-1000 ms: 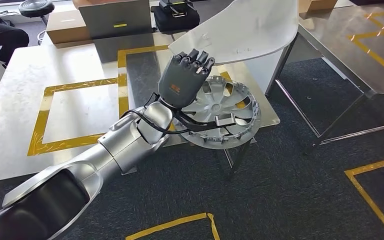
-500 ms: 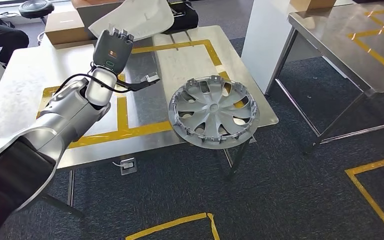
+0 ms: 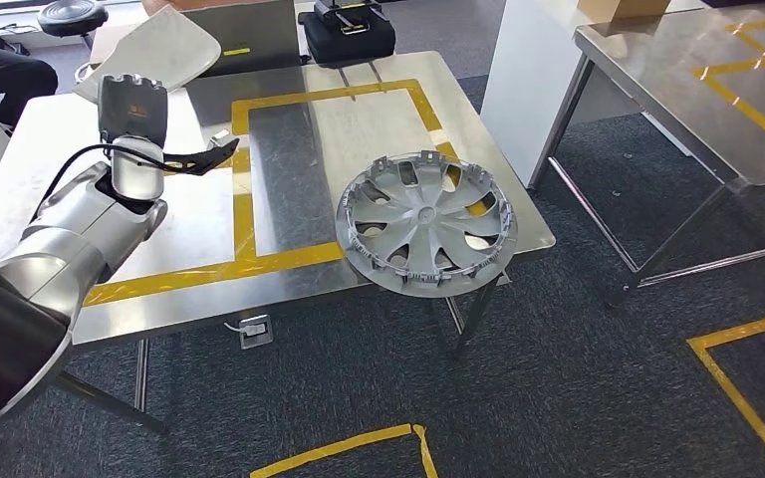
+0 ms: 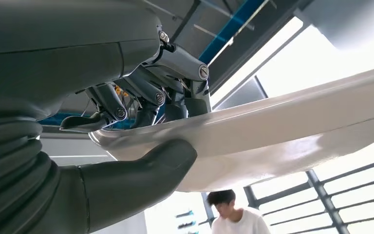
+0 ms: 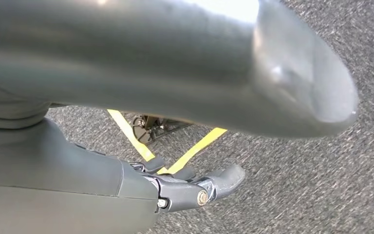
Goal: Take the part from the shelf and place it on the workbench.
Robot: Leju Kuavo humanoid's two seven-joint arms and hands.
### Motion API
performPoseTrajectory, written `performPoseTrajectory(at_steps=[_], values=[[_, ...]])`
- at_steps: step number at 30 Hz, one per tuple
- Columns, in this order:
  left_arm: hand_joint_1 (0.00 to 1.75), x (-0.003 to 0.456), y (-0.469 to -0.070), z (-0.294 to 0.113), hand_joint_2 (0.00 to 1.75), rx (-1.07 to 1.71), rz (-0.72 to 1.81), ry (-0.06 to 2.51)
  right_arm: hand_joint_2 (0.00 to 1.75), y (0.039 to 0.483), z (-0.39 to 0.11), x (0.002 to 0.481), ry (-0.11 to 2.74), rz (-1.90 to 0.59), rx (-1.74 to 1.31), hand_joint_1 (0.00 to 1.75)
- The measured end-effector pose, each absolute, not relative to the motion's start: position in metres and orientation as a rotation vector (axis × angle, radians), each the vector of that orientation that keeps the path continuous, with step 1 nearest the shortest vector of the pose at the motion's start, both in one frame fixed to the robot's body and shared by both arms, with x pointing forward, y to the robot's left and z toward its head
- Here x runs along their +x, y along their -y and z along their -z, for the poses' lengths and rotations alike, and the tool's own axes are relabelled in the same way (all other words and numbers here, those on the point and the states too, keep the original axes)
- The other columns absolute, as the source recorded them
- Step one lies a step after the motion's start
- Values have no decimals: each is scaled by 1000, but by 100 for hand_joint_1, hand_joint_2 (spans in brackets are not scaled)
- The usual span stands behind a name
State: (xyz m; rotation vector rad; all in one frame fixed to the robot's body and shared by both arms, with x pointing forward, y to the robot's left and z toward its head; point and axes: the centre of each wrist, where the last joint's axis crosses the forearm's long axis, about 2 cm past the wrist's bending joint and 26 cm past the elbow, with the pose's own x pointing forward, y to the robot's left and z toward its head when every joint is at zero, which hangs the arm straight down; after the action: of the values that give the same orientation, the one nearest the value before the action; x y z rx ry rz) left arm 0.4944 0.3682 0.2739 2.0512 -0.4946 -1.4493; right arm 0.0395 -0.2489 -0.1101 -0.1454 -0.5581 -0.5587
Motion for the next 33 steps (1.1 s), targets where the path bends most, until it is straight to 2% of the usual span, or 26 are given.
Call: performPoseTrajectory(at_steps=[6, 11, 18, 33], values=[[175, 484, -394, -253, 175, 1960, 1398, 363, 0, 250, 110, 40, 573, 539, -148, 0], [175, 474, -408, -236, 175, 1931, 1377, 409, 0, 251, 110, 40, 568, 529, -146, 0], [175, 469, -413, -228, 175, 1911, 1371, 460, 0, 252, 110, 40, 559, 516, -144, 0], [175, 465, -416, -218, 175, 1930, 1523, 389, 0, 253, 110, 40, 542, 515, -139, 0]])
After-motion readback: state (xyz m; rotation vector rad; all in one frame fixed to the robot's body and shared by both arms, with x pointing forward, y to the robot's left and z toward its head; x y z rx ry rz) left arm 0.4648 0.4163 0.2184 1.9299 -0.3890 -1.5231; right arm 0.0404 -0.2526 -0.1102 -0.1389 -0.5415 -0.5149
